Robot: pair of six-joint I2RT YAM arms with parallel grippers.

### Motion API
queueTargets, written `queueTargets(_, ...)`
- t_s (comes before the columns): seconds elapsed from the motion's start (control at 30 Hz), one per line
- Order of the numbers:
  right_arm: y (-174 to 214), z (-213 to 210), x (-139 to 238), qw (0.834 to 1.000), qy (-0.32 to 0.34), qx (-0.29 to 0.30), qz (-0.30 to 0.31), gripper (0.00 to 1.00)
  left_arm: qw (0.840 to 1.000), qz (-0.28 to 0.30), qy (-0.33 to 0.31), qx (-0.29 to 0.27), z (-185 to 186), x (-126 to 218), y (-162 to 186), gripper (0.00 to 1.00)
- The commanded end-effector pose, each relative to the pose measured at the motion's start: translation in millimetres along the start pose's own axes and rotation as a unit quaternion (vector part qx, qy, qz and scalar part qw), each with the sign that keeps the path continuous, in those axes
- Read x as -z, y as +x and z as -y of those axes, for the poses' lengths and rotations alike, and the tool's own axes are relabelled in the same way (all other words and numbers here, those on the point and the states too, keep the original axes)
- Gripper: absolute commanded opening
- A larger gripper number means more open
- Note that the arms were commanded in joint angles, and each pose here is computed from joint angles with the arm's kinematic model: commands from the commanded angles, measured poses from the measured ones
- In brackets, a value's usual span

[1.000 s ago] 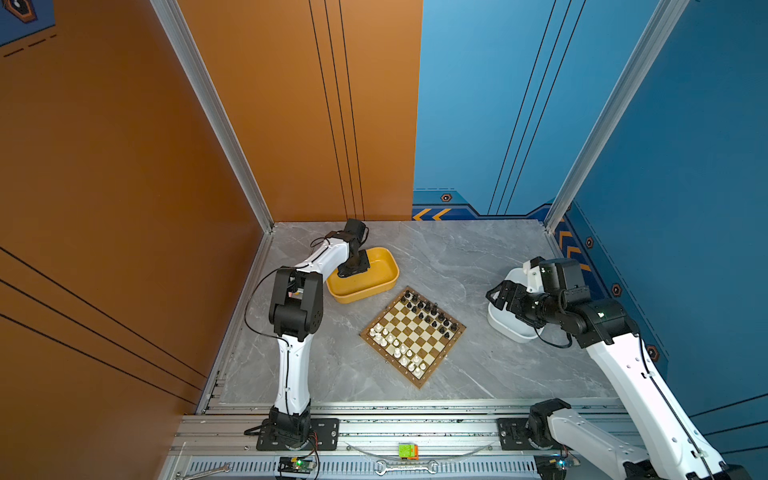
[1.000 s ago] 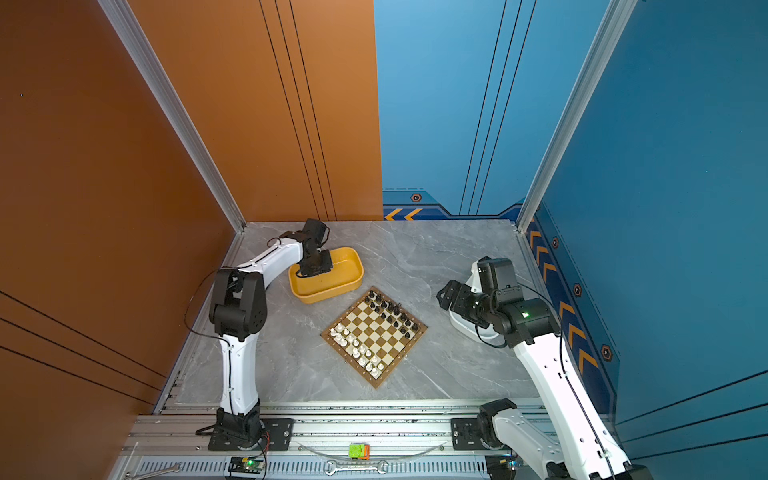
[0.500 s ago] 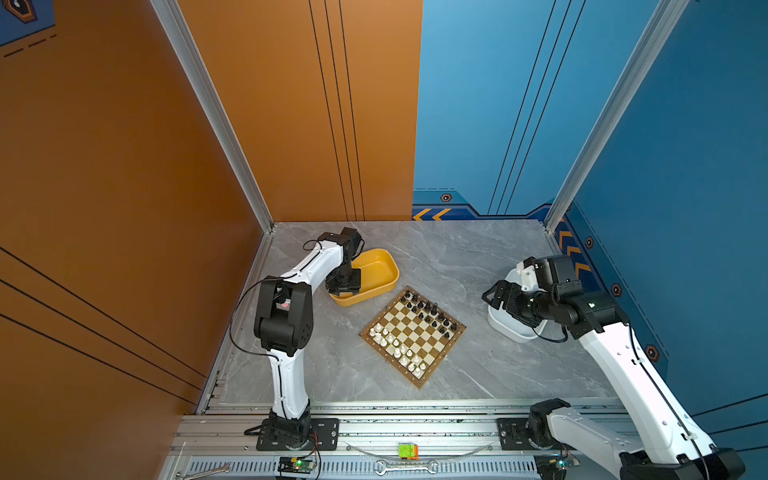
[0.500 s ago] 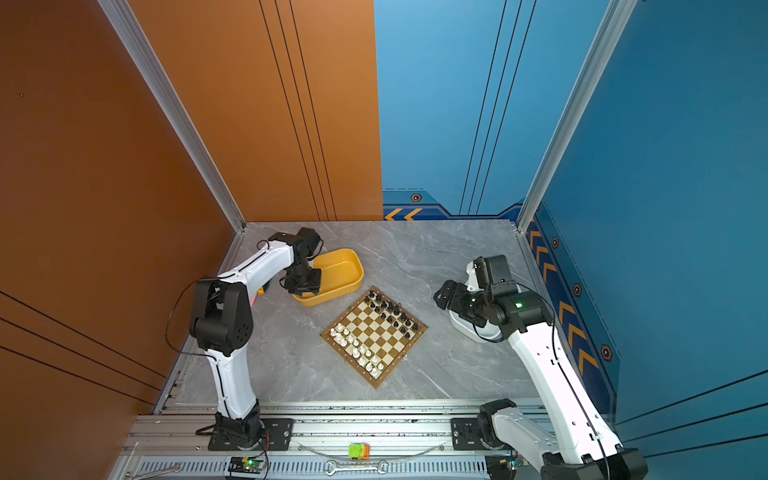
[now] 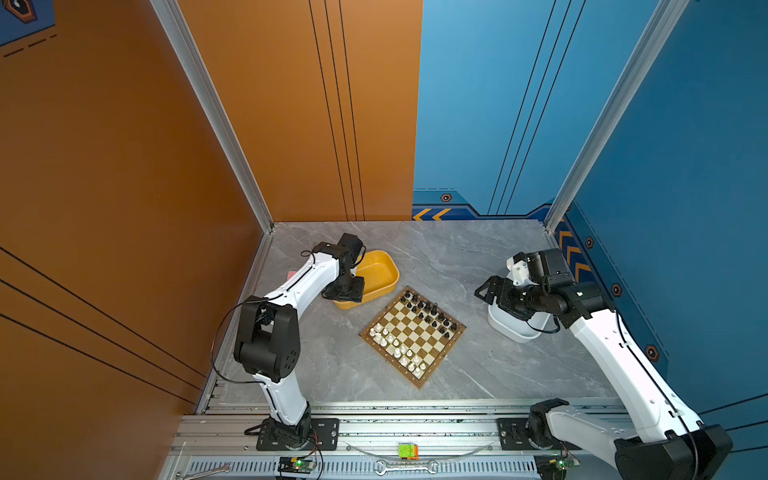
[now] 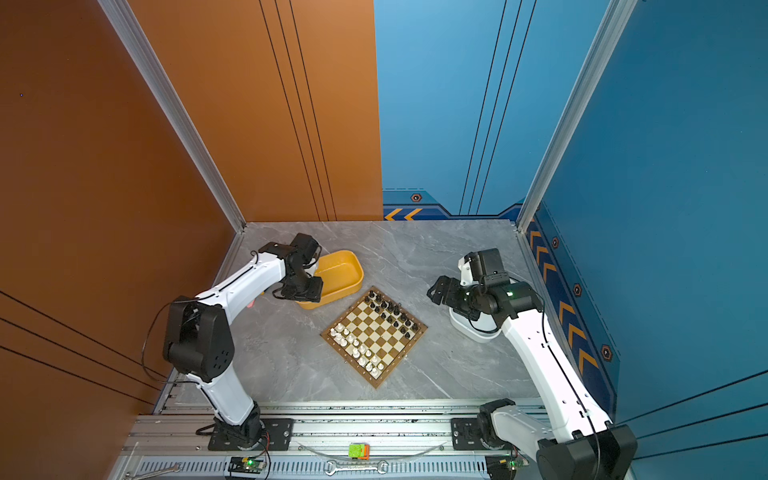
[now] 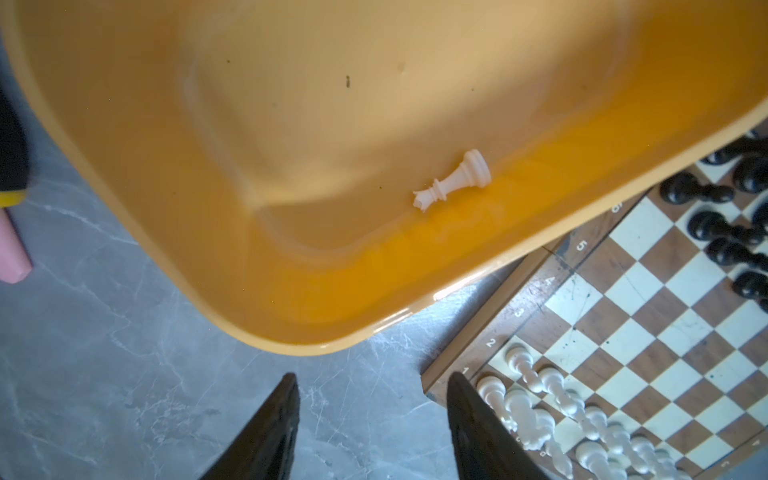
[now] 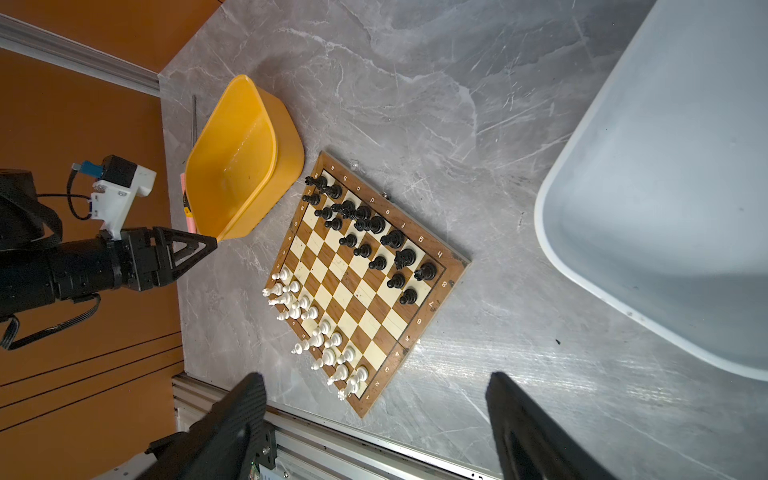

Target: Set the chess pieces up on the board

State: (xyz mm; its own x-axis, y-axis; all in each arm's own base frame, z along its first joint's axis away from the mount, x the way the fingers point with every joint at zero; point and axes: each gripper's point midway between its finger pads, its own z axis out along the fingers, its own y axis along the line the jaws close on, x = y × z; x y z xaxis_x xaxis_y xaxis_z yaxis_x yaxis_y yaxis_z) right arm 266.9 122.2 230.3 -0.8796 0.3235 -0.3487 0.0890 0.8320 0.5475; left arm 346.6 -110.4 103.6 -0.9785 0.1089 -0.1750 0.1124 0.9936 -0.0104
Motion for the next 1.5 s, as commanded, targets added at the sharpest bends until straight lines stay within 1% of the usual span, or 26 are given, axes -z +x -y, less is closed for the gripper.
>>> queueTargets(0.0,-4,-8,7,1.0,-0.02,0.019,0.009,0.86,0.999,0.021,0.021,-0.045,14,-7,-3,0.61)
queueTargets(0.2,-6,-6,14,0.999,-0.023,0.021,0.012,0.86,0.998,0.012,0.017,-0.065,16,-35,-10,0.61)
queueTargets(0.27,-5,-3,17,0.999,-0.023,0.019,0.014,0.86,0.998,0.006,0.009,-0.067,15,-43,-13,0.6)
queueTargets(0.37,-4,3,22,1.0,-0.02,0.014,0.017,0.86,0.998,0.006,0.012,-0.066,18,-46,-18,0.57)
queueTargets(0.4,-3,4,23,1.0,-0.021,0.014,0.018,0.86,0.998,0.007,0.014,-0.067,19,-46,-20,0.55)
queueTargets(0.47,-3,8,27,1.0,-0.019,0.009,0.022,0.86,0.998,0.009,0.016,-0.067,21,-46,-24,0.47)
queueTargets(0.5,-3,9,28,0.999,-0.02,0.008,0.024,0.86,0.998,0.01,0.016,-0.068,22,-45,-26,0.4)
queueTargets(0.57,-3,11,30,0.999,-0.02,0.004,0.027,0.86,0.998,0.014,0.01,-0.063,20,-40,-33,0.21)
queueTargets(0.6,-3,12,30,0.999,-0.02,0.002,0.026,0.86,0.998,0.016,0.008,-0.058,20,-36,-37,0.17)
queueTargets(0.63,-3,13,30,0.999,-0.021,0.001,0.027,0.86,0.998,0.02,0.012,-0.052,21,-31,-43,0.14)
queueTargets(0.73,-5,13,30,0.999,-0.021,0.001,0.027,0.86,0.999,0.026,0.031,-0.022,23,-15,-58,0.13)
queueTargets(0.83,-6,13,29,0.999,-0.023,0.002,0.027,0.86,0.997,0.037,0.07,0.012,28,1,-73,0.12)
queueTargets(0.93,-6,15,29,0.999,-0.021,0.001,0.028,0.86,0.995,0.045,0.091,0.023,32,8,-80,0.11)
queueTargets(1.0,-6,15,28,0.999,-0.023,0.0,0.028,0.86,0.995,0.042,0.091,0.023,31,5,-81,0.12)
queueTargets(1.03,-6,15,27,0.999,-0.023,0.0,0.028,0.86,0.995,0.038,0.09,0.024,30,1,-81,0.14)
queueTargets(1.1,-7,15,27,0.999,-0.023,-0.001,0.029,0.86,0.995,0.031,0.086,0.027,27,-6,-81,0.21)
queueTargets(1.17,-8,15,27,0.999,-0.023,-0.003,0.03,0.86,0.996,0.028,0.083,0.029,24,-12,-82,0.33)
queueTargets(1.2,-8,14,27,0.999,-0.025,-0.002,0.03,0.86,0.996,0.028,0.083,0.031,24,-14,-83,0.36)
queueTargets(1.37,-9,15,26,0.999,-0.023,-0.007,0.028,0.86,0.995,0.045,0.077,0.043,22,-8,-92,0.46)
queueTargets(1.47,-12,13,26,0.999,-0.023,-0.007,0.028,0.86,0.995,0.066,0.053,0.053,15,0,-99,0.48)
